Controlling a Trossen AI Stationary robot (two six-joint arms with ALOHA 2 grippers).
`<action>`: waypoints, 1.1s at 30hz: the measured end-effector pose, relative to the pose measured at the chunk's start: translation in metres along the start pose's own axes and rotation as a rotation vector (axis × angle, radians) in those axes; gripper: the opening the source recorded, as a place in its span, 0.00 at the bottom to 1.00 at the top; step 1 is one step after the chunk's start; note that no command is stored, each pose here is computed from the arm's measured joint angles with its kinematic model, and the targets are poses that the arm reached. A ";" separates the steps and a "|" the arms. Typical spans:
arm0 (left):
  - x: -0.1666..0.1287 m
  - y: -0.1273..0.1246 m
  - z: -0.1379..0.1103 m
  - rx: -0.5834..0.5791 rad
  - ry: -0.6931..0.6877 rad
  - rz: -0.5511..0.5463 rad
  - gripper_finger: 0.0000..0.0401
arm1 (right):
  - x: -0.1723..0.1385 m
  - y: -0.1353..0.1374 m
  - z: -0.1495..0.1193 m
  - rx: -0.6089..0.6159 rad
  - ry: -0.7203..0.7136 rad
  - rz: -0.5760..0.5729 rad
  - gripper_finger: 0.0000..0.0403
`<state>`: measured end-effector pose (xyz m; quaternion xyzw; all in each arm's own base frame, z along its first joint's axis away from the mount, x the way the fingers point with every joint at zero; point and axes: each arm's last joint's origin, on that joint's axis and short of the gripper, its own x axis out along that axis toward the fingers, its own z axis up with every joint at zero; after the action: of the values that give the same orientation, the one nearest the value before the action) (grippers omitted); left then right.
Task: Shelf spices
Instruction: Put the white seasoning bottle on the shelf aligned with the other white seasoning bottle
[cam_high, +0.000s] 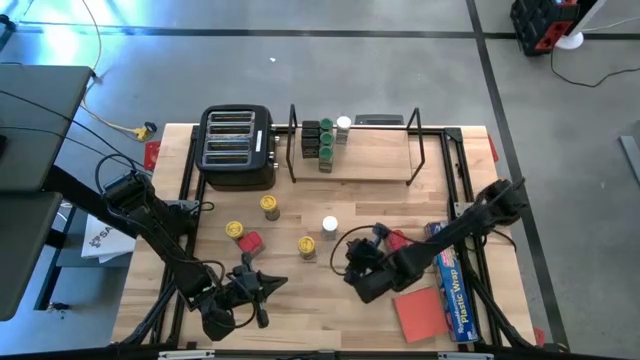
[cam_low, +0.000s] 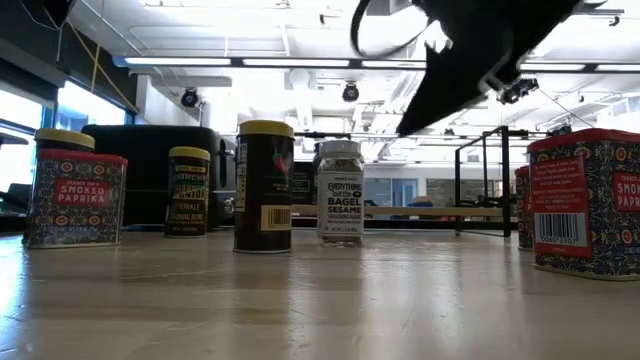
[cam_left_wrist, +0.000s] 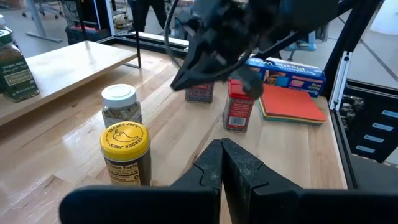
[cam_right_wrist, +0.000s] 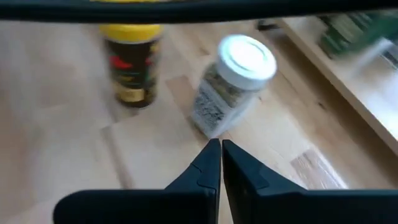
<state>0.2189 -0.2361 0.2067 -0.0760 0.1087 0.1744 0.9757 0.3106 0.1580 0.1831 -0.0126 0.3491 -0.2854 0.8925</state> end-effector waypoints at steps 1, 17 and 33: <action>0.000 0.000 0.000 0.000 0.000 0.000 0.00 | -0.004 -0.003 0.005 -0.027 0.009 0.030 0.03; 0.000 0.000 0.000 -0.007 0.009 -0.009 0.00 | 0.042 -0.083 0.080 -0.271 0.085 0.507 0.62; 0.001 0.000 -0.001 -0.011 0.012 -0.006 0.00 | 0.080 -0.082 0.074 -0.289 0.112 0.486 0.75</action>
<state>0.2193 -0.2356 0.2059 -0.0827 0.1133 0.1716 0.9751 0.3636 0.0346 0.2075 -0.0400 0.4276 -0.0107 0.9030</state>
